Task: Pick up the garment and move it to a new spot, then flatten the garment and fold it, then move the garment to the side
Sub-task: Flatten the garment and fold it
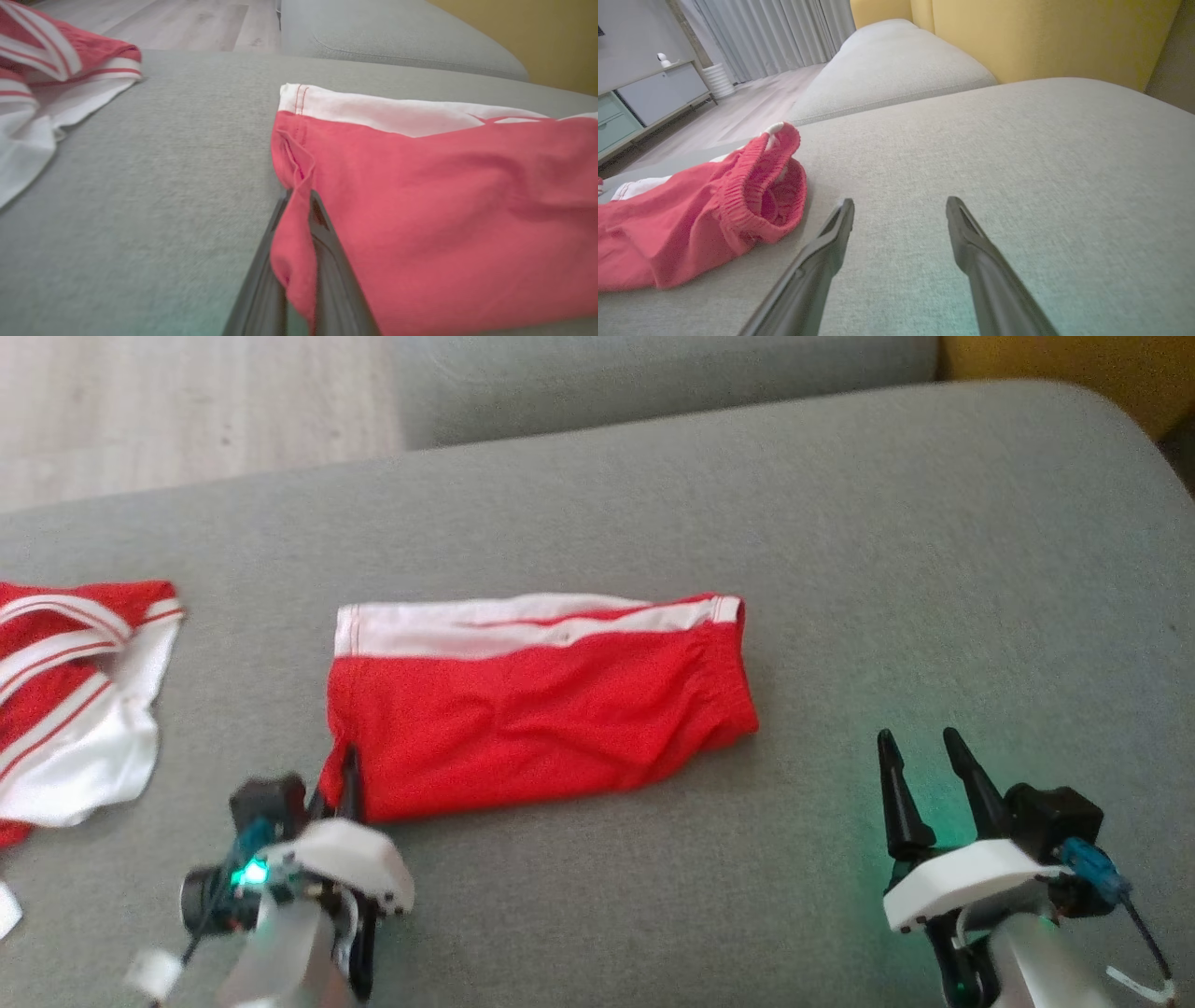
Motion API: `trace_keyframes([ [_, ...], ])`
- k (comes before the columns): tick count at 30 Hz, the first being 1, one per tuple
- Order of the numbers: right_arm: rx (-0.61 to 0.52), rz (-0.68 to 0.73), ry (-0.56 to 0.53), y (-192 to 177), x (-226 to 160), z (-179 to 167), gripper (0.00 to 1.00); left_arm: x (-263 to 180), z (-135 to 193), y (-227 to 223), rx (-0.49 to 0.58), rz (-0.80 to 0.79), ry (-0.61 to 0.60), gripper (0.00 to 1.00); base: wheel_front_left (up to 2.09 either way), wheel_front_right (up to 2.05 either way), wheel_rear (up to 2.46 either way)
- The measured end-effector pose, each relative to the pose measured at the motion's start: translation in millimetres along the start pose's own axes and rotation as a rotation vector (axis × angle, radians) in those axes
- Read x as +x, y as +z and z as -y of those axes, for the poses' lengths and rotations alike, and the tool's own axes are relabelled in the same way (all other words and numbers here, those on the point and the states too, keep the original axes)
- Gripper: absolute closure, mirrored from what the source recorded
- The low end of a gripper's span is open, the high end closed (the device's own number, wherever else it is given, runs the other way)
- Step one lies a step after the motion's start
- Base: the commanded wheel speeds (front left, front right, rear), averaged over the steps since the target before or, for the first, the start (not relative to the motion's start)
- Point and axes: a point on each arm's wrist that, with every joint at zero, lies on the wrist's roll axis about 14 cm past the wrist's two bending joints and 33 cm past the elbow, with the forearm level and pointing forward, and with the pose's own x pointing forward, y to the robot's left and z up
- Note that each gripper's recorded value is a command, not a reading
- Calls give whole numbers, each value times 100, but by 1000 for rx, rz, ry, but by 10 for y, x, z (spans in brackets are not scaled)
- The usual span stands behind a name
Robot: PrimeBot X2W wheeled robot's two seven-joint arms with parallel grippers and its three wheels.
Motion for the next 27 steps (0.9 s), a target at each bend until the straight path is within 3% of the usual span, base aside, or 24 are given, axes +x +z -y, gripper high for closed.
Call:
trace_keyframes([
  [3,-6,14,37,51,37,-122,0,-206,-126,-58,-17,28,43,100,0,0,0],
  [4,-8,15,52,55,52,-173,0,-271,-165,-108,-20,26,58,73,0,0,0],
  [5,-12,13,71,53,67,-235,0,-330,-203,-158,-25,24,72,0,0,0,0],
  [16,2,36,293,234,491,-1019,0,-485,-232,-5,-53,120,95,0,0,0,0],
  [20,-23,-73,324,-69,602,-1140,0,-605,-319,-184,-54,82,130,0,0,0,0],
  [23,-12,-211,282,-487,591,-1026,0,-686,-430,-275,-59,63,169,0,0,0,0],
  [26,23,-245,268,-606,590,-1018,0,-717,-486,-313,-64,55,187,0,0,0,0],
  [27,40,-249,263,-616,595,-1019,25,-723,-491,-322,-65,53,189,0,0,0,0],
])
